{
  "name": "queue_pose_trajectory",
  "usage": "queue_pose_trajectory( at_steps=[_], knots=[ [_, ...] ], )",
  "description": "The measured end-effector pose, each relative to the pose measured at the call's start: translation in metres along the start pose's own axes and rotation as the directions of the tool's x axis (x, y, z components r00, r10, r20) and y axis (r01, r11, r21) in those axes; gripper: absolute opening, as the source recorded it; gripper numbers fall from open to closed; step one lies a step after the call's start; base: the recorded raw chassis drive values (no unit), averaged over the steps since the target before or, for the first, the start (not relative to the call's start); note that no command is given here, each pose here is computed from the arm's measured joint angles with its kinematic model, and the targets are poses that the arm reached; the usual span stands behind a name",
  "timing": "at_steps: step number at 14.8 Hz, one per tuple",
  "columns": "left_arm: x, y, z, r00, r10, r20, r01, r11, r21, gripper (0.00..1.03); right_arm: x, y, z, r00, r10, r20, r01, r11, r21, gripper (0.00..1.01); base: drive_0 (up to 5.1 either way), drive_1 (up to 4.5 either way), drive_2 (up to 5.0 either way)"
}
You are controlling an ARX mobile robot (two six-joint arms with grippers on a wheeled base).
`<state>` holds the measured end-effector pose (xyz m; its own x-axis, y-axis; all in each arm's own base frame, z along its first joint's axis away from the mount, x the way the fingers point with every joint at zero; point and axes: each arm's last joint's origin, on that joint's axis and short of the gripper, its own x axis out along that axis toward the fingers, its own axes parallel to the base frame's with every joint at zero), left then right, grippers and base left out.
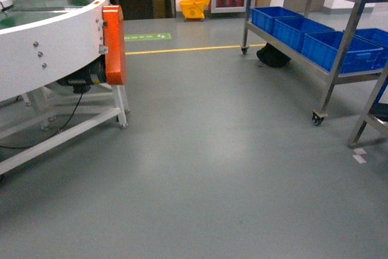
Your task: Pick red block from blue box to shelf
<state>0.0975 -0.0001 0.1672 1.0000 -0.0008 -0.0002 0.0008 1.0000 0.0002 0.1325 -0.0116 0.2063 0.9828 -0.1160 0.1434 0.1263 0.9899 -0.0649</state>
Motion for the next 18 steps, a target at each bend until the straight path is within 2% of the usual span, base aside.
queue_pose_trajectory(
  at_steps=[6,18],
  knots=[
    [0.0000,0.0003,-0.0001,1.000,0.005,-0.001,-0.005,1.0000,0.000,0.98,0.0001,0.0001,-0.0005,1.000,0.001,-0.005,-0.001,1.0000,0.000,0.27,-0.6,3.63,-4.9],
    [0.0000,0.0001,-0.0001,1.000,0.001,-0.002,-0.001,1.0000,0.000,0.98,0.0000,0.0001,0.0001,1.000,0.001,0.000,-0.001,1.0000,0.000,0.27,-1.7,-1.69,-1.7]
  ],
)
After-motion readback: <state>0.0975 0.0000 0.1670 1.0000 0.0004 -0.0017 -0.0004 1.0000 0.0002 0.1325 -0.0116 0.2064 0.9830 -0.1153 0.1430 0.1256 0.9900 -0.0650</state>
